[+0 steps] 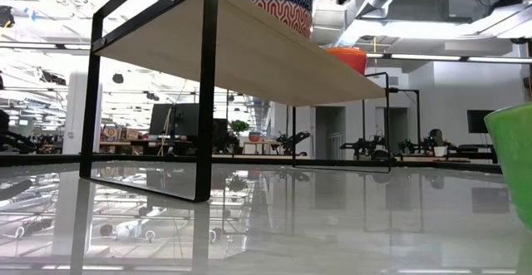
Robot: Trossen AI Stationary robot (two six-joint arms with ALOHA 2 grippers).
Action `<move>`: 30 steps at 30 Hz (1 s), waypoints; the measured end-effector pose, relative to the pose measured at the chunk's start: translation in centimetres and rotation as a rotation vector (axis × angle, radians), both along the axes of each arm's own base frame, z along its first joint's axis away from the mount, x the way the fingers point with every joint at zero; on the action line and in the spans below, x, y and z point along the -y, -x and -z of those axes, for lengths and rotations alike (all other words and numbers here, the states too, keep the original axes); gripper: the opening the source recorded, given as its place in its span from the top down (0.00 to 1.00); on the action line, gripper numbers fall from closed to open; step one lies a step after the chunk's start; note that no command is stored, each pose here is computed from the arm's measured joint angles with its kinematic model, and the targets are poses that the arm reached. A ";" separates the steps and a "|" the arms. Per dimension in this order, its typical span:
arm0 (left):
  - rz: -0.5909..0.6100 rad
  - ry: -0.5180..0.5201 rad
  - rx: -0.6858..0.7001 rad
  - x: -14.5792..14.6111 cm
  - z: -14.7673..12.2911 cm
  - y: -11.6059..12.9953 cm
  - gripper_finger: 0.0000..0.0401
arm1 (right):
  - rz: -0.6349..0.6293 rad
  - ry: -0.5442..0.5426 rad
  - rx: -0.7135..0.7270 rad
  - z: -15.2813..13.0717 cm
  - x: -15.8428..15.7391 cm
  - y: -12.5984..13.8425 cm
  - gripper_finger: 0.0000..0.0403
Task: Place and stack bowls onto a shelf
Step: Stack the yellow bowl on top of the orange bowl on the shelf
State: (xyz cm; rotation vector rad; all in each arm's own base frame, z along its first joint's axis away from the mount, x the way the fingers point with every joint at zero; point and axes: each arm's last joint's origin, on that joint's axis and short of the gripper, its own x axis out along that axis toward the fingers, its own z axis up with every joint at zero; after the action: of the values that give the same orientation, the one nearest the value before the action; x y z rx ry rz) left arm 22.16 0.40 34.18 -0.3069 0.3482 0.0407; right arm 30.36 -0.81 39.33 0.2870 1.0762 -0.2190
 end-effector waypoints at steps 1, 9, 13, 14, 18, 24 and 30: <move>-0.016 -0.006 -0.011 0.0 -0.1 0.4 0.99 | 0.023 -0.016 -0.038 0.0 -0.3 0.4 0.88; -0.038 -0.041 0.014 0.0 -1.8 5.5 0.84 | 0.103 -0.082 -0.301 2.2 -5.9 2.7 0.72; -0.054 0.010 0.052 0.0 -2.5 7.9 0.72 | 0.107 -0.096 -0.411 4.8 -9.3 3.6 0.57; -0.059 0.025 0.060 0.1 -2.6 8.5 0.70 | 0.100 -0.096 -0.446 5.7 -10.2 3.9 0.53; -0.072 0.054 0.001 0.1 -2.2 10.0 0.61 | 0.040 -0.121 -0.526 8.8 -13.4 5.4 0.41; -0.081 0.073 -0.079 0.1 -1.4 10.2 0.55 | -0.052 -0.176 -0.509 11.2 -16.5 8.9 0.38; -0.077 0.059 -0.112 0.1 -1.1 9.5 0.54 | -0.041 -0.281 -0.494 14.8 -16.8 11.4 0.41</move>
State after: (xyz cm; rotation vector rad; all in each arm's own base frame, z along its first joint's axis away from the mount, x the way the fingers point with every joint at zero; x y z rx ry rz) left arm 12.63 0.32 35.30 -0.3772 0.4492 0.1238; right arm 19.01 15.99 24.51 0.4781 1.6051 -0.1012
